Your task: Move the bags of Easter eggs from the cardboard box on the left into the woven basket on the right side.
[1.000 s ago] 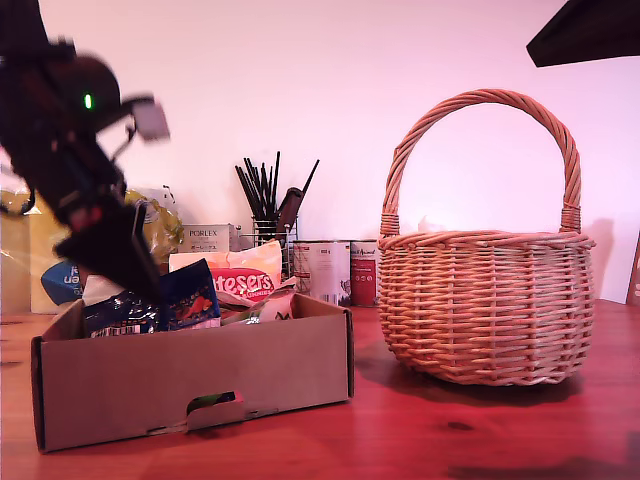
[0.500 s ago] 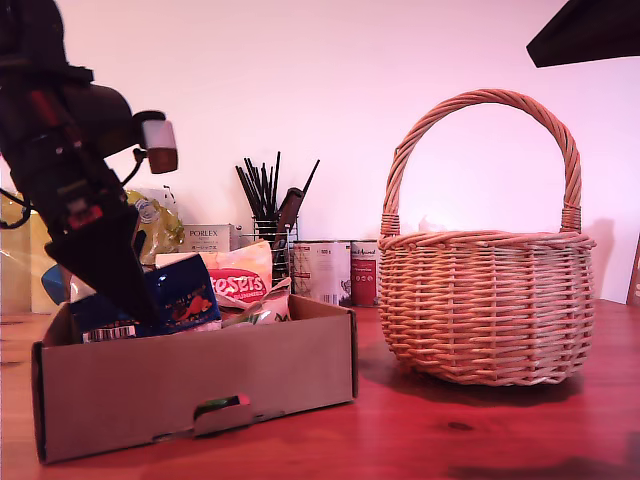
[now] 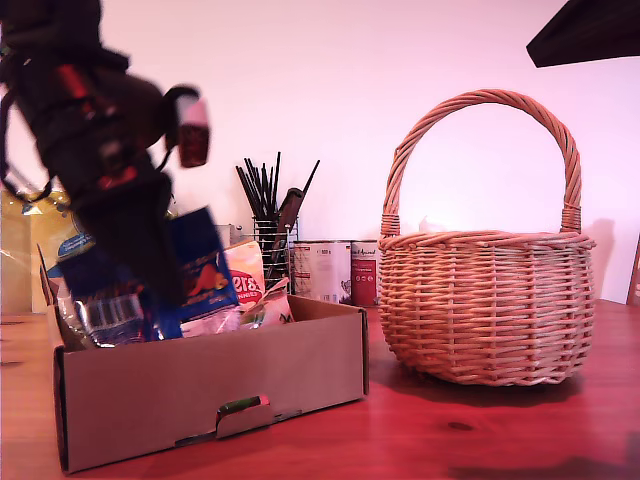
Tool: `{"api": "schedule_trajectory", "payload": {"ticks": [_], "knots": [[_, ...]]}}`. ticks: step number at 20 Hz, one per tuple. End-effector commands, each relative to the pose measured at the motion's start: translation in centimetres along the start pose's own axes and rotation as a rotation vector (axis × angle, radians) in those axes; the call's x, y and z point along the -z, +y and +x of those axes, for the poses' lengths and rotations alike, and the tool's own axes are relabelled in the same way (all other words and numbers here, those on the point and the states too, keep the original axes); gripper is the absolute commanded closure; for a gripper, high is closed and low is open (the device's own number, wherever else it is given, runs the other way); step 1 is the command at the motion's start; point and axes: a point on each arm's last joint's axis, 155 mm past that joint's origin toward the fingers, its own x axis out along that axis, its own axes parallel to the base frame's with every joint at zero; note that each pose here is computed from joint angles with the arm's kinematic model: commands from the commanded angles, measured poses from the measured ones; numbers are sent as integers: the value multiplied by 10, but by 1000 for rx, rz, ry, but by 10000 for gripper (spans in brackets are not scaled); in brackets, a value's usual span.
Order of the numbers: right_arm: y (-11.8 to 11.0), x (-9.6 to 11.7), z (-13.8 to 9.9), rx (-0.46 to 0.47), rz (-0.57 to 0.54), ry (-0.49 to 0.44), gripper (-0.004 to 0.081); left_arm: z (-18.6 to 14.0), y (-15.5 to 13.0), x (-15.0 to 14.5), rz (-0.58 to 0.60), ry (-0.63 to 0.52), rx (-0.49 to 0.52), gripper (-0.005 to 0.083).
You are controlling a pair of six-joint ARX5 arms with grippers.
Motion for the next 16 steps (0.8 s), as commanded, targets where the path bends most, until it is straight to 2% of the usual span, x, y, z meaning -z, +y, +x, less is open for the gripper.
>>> {"api": "schedule_trajectory", "payload": {"ticks": [1,3,7,16], "knots": [[2,-2,-1,-3,-8,-8,783,7,-8,7,-15,36,24,510],[2,-2,-1,-4,-8,-8,783,10,-13,5,2,41,27,500],[2,-2,-1,-5,-7,-8,783,17,1,11,42,108,-67,413],[6,-2,0,-21,-11,-8,783,49,15,25,10,180,-54,414]]}}
